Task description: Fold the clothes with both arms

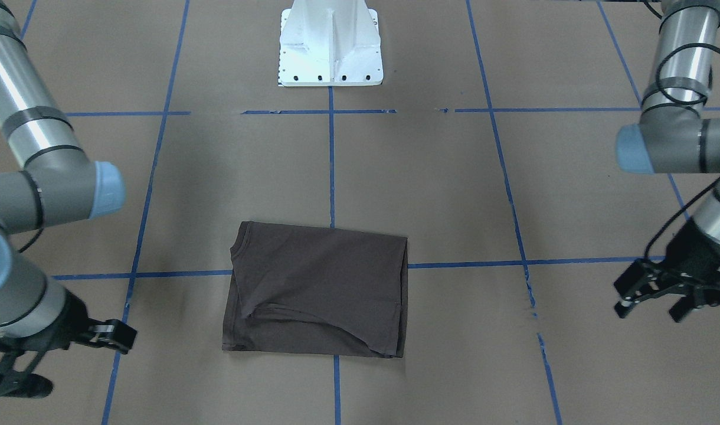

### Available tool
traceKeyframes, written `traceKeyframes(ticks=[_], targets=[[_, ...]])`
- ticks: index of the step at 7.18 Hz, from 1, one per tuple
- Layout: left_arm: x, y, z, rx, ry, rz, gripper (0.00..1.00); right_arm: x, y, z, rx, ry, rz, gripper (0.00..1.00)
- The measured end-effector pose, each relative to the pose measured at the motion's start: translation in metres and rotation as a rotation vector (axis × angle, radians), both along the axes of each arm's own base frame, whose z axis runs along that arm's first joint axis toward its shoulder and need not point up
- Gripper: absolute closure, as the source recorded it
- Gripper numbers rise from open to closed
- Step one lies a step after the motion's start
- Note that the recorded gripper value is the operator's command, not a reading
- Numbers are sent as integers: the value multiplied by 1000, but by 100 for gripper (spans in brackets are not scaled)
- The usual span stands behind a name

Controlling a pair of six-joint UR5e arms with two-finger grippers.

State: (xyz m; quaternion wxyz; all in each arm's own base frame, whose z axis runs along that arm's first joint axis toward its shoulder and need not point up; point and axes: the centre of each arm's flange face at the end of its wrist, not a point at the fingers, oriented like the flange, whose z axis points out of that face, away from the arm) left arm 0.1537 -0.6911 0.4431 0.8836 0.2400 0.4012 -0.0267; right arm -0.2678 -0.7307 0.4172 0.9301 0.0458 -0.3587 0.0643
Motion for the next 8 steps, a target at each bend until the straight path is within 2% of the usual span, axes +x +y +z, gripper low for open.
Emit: traceKeyframes(ticks=[2, 3, 4, 5, 6, 8], targets=[[-122, 26, 87, 92, -175, 57, 0, 136, 28, 98, 7, -22, -54, 0], [-174, 46, 124, 128, -231, 104, 0, 196, 62, 147, 3, -41, -63, 0], [-205, 70, 153, 130, -229, 137, 0, 235, 103, 183, -3, -47, -54, 0], [-217, 90, 173, 123, -210, 155, 0, 253, 133, 199, -14, -51, -36, 0], [-222, 105, 189, 107, -203, 164, 0, 260, 153, 202, -28, -66, -15, 0], [-225, 141, 227, 45, -229, 162, 0, 265, 184, 190, -16, -75, 3, 0]])
